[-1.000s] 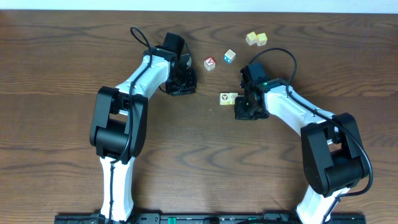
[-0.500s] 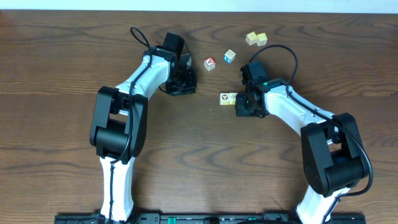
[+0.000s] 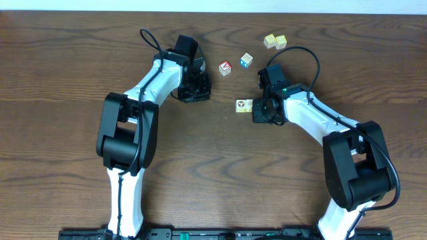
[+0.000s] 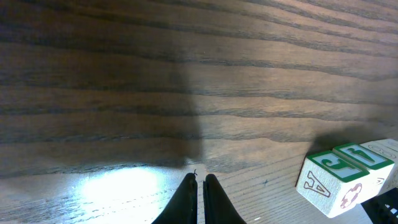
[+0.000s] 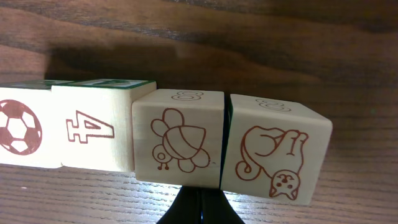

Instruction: Lift 4 blocks

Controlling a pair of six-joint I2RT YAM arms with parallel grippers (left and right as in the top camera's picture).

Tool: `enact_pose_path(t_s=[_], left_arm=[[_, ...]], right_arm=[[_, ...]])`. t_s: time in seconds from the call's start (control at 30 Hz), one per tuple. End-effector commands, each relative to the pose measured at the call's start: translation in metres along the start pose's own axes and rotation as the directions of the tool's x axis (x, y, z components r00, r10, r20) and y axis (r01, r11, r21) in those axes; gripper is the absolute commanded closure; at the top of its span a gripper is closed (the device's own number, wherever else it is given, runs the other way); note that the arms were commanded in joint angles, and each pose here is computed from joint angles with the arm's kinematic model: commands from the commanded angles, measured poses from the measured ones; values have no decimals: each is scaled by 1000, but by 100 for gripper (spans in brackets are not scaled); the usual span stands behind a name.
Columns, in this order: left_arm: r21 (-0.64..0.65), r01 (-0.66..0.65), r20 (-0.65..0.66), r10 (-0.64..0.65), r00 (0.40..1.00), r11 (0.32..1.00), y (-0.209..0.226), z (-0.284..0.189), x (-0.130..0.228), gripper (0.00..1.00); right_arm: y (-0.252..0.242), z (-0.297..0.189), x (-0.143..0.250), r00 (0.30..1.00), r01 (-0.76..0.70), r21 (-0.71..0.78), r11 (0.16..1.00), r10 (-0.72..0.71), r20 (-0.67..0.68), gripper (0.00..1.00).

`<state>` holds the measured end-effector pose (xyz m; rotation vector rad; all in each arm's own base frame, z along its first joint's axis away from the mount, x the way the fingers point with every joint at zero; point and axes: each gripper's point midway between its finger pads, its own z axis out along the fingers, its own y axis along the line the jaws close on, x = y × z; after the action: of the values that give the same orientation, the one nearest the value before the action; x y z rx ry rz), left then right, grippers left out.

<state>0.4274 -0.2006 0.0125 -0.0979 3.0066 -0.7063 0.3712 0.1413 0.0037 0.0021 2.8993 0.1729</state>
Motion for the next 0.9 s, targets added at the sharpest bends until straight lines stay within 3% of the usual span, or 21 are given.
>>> enact_pose_path(t_s=[0.0,0.87], left_arm=[[2,-12,2,12,1000,1000,0,-4,1,93],[2,-12,2,12,1000,1000,0,-4,1,93]], right_arm=[[-1,4,3,1000,-7,12,1000,7,-6,99],[-2,0,12,998,-8,14,1000,8,-56,99]])
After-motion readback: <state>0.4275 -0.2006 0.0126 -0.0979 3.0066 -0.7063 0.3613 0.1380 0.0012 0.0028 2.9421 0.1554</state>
